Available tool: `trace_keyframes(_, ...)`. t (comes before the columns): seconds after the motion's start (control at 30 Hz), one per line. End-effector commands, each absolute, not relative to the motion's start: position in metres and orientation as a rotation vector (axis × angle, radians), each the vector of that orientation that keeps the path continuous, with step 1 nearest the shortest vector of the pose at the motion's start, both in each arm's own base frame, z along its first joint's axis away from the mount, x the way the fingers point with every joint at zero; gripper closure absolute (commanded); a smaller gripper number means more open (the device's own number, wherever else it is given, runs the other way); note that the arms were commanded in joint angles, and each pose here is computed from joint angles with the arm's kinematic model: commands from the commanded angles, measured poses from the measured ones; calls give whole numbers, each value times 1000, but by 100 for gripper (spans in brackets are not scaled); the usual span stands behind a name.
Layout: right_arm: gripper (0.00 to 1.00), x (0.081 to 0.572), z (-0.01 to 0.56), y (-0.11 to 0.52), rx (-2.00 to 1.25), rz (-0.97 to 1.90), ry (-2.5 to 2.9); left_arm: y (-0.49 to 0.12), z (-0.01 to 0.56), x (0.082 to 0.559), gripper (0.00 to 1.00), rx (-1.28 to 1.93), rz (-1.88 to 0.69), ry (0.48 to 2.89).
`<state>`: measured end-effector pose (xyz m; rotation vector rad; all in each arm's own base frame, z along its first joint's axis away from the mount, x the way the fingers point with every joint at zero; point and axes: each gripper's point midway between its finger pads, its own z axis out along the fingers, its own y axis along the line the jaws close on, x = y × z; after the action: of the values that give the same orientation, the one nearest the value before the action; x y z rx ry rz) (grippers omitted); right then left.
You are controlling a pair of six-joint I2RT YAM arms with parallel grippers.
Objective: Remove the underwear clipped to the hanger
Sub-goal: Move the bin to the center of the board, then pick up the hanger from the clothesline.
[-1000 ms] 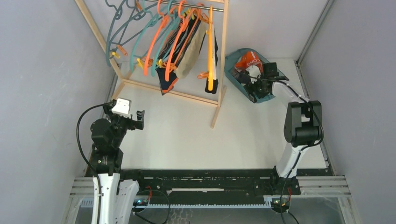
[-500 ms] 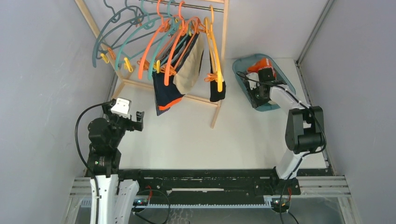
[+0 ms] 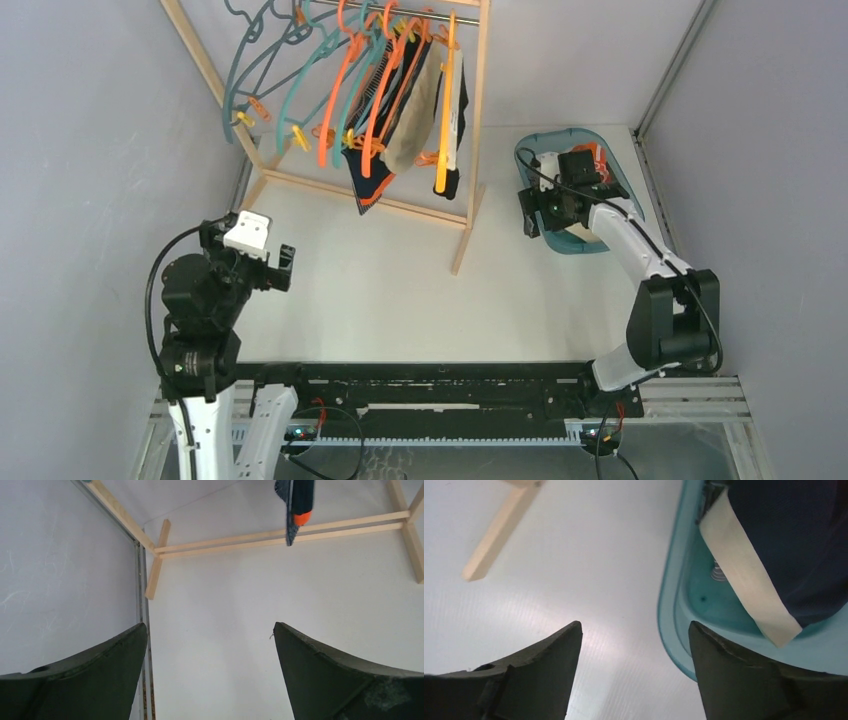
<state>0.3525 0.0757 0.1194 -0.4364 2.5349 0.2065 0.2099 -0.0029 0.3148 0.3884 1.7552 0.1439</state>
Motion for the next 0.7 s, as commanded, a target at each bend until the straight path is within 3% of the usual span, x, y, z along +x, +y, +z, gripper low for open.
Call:
trace_keyframes(0.0, 20, 353, 167, 105, -477, 330, 2372, -19, 365, 193, 0, 439, 89, 1664)
trace_keyframes(0.1, 20, 348, 189, 116, -520, 409, 2301, -37, 393, 193, 1, 457, -23, 1613)
trace_keyframes(0.23, 21, 338, 206, 124, -546, 463, 2247, -49, 428, 208, 8, 430, -136, 1613)
trace_keyframes(0.67, 22, 330, 201, 120, -579, 441, 2230, -66, 512, 277, 18, 377, -224, 1604)
